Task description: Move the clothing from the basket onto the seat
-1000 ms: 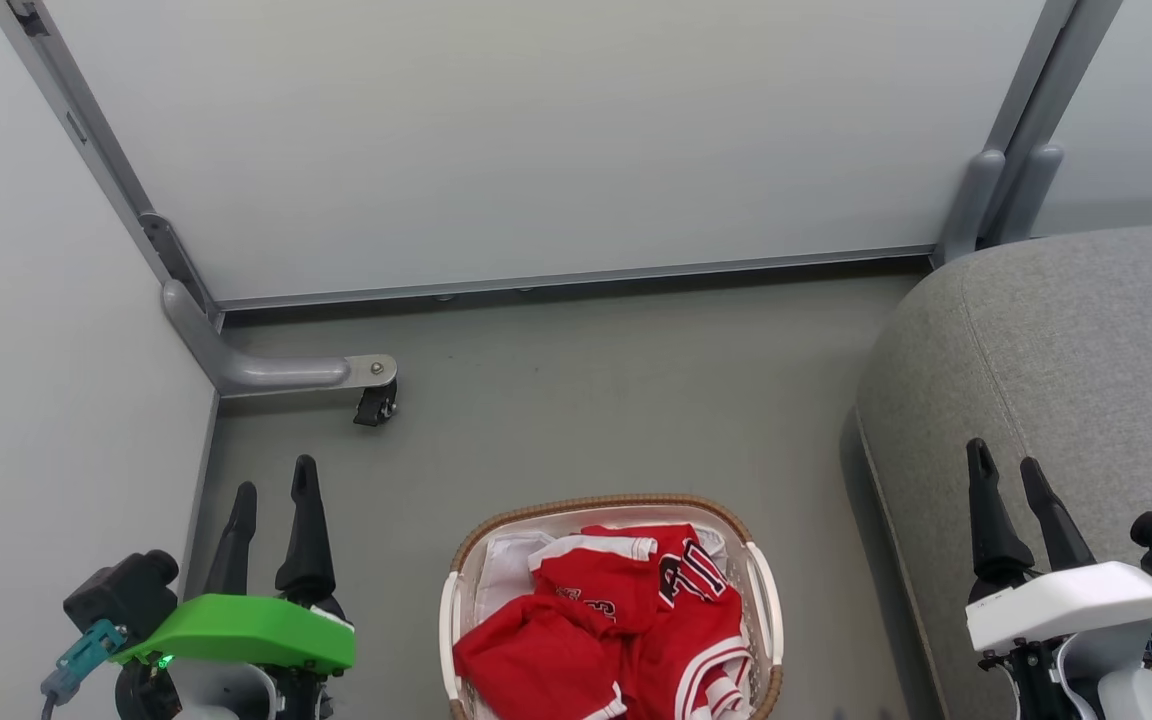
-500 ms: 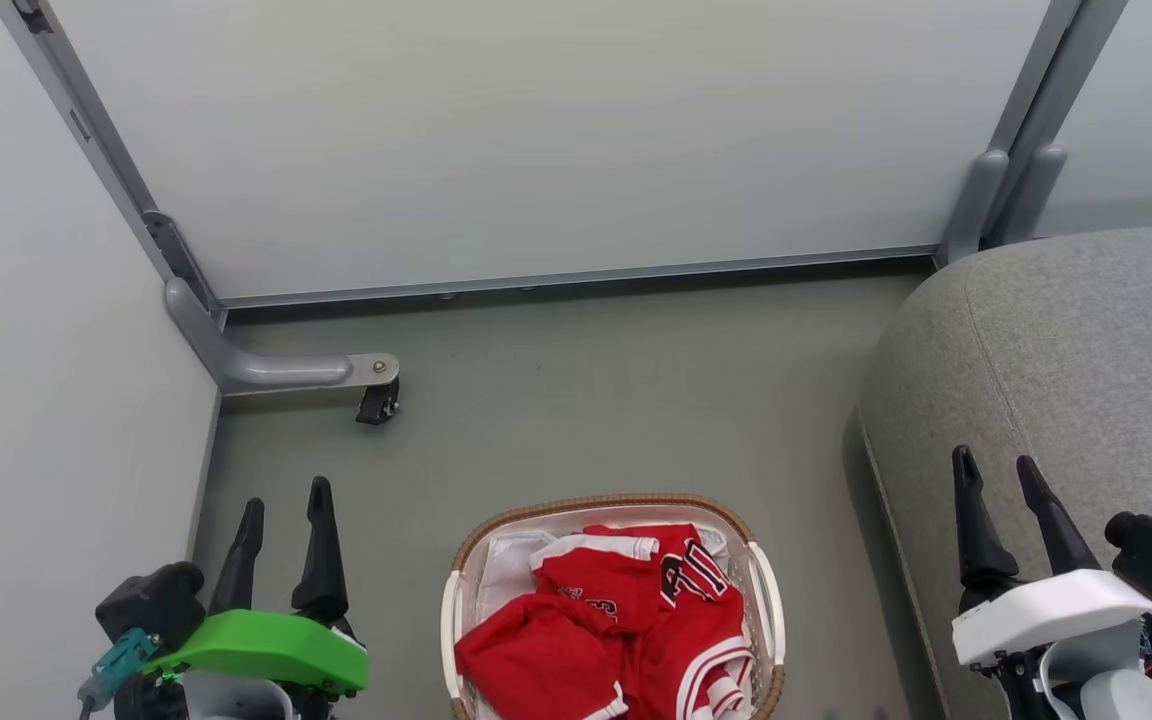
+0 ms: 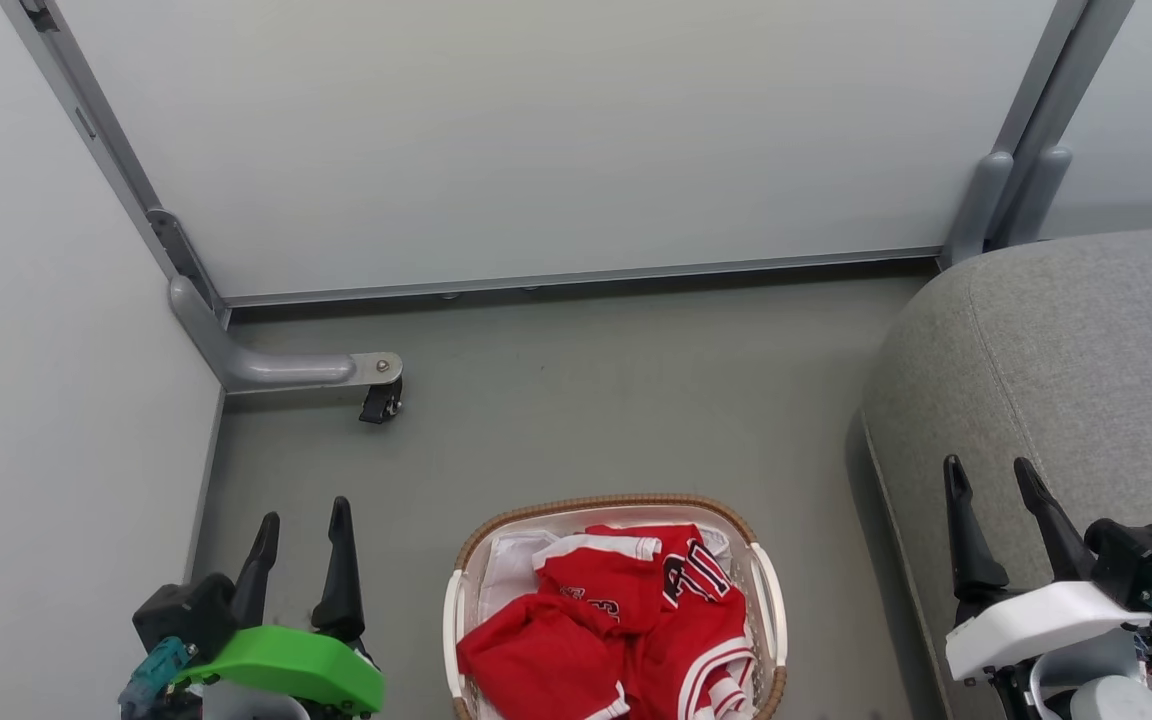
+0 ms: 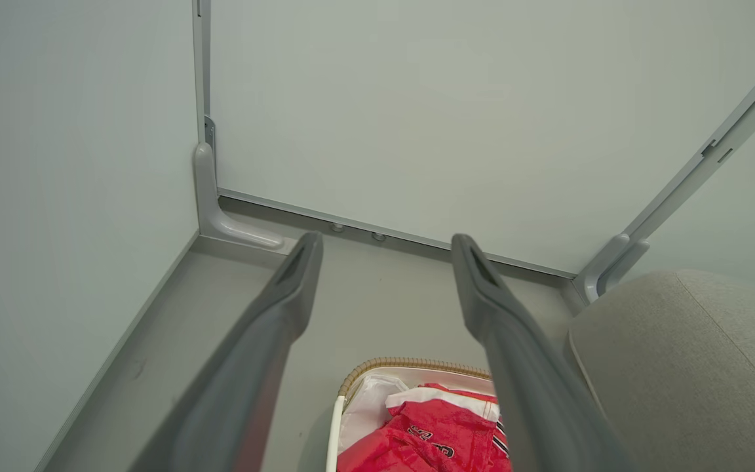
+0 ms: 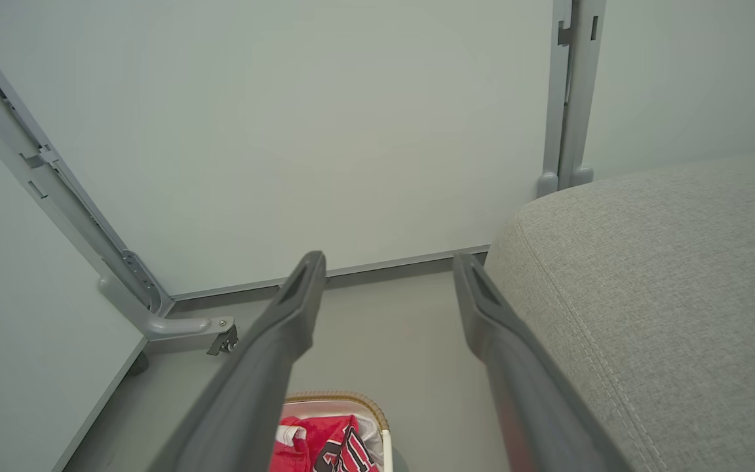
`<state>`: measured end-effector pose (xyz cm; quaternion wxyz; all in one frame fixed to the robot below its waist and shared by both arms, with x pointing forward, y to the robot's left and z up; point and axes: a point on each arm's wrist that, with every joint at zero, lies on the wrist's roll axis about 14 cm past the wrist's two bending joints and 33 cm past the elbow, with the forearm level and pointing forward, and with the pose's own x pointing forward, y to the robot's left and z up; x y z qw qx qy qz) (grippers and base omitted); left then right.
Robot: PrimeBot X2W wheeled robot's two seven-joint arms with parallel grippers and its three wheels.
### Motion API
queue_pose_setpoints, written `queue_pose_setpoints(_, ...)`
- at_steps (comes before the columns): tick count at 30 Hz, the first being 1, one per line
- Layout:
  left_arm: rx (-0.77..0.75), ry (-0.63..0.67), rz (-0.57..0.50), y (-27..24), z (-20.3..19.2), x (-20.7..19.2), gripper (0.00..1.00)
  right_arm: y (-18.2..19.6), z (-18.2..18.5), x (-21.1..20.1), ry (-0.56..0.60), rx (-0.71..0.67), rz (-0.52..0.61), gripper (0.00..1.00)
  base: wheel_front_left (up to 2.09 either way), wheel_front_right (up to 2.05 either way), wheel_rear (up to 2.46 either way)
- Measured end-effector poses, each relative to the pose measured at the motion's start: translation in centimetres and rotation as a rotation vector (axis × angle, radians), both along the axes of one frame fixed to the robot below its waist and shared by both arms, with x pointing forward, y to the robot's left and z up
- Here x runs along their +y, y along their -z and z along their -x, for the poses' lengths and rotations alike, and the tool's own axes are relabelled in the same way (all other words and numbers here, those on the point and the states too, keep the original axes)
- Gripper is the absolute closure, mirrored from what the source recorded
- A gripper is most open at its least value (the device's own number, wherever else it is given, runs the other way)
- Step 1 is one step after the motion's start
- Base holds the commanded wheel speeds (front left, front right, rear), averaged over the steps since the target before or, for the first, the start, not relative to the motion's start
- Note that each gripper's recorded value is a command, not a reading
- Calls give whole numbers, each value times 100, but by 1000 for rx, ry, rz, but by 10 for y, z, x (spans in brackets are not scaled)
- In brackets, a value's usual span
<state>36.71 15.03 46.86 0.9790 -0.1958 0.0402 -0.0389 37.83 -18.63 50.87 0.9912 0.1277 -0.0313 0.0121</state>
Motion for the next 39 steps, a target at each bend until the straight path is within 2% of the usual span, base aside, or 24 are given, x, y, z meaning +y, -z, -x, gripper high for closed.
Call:
queue_pose_setpoints(33,-19,63,-192,11,6,-8,0,-7,-1,11,-45,-54,253,0,0,0,0)
queue_pose_setpoints(39,-15,65,-194,12,6,-8,0,-6,-1,11,-46,-53,253,0,0,0,0)
